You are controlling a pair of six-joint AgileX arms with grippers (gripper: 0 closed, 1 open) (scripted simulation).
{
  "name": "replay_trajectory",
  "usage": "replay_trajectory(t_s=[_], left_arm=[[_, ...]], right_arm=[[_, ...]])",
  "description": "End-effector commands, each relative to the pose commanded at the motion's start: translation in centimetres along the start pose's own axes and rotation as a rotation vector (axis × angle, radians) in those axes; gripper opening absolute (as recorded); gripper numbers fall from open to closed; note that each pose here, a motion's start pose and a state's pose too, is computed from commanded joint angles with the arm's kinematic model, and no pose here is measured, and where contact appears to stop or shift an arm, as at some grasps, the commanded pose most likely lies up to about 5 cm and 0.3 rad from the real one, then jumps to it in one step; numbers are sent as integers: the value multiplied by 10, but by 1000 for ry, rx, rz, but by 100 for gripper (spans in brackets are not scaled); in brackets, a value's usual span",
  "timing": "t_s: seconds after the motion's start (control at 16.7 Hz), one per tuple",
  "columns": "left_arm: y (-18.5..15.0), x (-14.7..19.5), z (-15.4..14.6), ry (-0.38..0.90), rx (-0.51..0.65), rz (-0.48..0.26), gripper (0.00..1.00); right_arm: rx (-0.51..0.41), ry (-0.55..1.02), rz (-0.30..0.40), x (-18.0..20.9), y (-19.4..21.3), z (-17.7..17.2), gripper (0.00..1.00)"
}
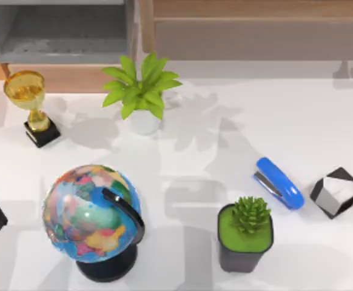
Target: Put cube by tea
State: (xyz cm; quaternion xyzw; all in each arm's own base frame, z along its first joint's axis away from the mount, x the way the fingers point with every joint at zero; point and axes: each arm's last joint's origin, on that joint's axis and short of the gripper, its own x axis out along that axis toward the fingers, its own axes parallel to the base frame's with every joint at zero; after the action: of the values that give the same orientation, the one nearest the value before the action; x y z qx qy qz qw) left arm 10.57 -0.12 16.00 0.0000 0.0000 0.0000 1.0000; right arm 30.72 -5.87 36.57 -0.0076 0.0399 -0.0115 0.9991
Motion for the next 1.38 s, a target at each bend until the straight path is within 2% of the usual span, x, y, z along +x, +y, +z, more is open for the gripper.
replay_trajectory(t_s=[0.18,0.36,0.84,1.38], left_arm=[[0,0,0,0,0,0,100],[0,0,0,0,0,0,100],[0,0,0,0,0,0,100],[0,0,0,0,0,0,100]], right_arm=[[8,-31,5,43,-17,15,100],[14,-67,11,66,-27,24,100],[15,-79,13,73,-28,27,100],[15,-80,13,119,-29,32,100]])
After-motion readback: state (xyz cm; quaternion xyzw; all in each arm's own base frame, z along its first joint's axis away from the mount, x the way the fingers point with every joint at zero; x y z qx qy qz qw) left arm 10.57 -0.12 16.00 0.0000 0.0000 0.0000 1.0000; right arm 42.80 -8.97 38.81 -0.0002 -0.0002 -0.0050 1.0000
